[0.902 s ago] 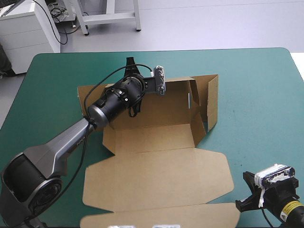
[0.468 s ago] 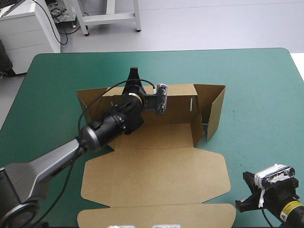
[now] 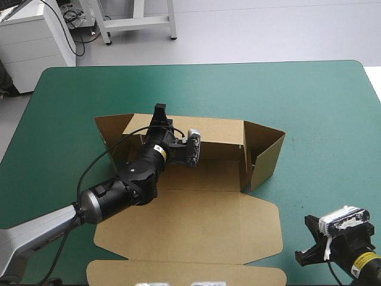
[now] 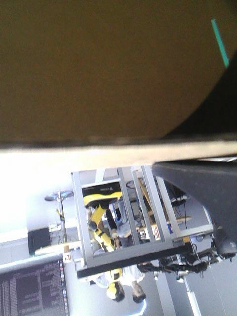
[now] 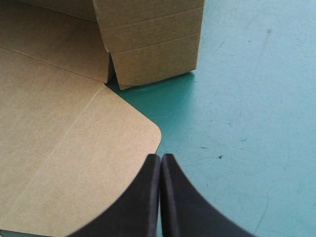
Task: Fold the box
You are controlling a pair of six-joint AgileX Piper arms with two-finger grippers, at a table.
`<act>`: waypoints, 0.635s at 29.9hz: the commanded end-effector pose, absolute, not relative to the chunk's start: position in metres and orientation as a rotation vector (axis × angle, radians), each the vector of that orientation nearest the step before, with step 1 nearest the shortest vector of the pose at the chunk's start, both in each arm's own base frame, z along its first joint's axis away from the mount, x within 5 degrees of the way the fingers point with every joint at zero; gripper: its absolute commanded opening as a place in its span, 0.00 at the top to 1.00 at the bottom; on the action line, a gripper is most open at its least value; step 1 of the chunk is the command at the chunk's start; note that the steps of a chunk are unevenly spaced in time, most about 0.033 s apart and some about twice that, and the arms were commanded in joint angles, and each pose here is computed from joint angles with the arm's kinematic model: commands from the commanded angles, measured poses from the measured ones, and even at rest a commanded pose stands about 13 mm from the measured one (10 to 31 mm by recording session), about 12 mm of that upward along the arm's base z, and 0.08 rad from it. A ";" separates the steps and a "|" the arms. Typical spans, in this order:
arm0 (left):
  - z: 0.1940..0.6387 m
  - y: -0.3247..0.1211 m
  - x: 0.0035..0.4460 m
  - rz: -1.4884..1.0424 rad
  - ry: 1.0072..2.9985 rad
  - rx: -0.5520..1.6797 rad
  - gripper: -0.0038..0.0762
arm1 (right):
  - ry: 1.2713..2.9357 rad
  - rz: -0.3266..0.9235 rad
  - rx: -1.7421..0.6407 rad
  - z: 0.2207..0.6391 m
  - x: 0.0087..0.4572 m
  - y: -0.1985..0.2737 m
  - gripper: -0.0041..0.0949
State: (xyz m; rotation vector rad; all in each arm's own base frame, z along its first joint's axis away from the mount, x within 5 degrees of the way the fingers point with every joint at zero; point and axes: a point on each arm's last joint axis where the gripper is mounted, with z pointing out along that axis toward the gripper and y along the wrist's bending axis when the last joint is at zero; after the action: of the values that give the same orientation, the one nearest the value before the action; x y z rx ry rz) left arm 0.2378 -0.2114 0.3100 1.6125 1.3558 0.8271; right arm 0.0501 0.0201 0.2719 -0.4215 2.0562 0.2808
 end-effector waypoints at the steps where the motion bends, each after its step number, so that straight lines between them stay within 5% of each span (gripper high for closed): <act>1: 0.308 -0.202 0.237 0.895 1.361 1.467 0.96 | 1.970 0.260 -0.415 0.285 0.054 0.020 0.97; 5: 0.298 -0.199 0.236 0.912 1.334 1.453 0.96 | 1.970 0.259 -0.415 0.285 0.054 0.020 0.88; 13: 0.292 -0.197 0.234 0.929 1.354 1.535 0.96 | 1.948 0.267 -0.402 0.294 0.052 0.019 0.44; 19: 0.294 -0.196 0.233 0.903 1.440 1.603 0.96 | 1.968 0.253 -0.356 0.310 0.051 0.015 0.43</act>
State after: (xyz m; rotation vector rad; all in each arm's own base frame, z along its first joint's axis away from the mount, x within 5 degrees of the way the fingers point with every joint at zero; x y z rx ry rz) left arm 0.2338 -0.2064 0.2914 1.6380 1.2939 0.9049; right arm 0.0476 0.0156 0.2921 -0.3767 2.0252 0.2740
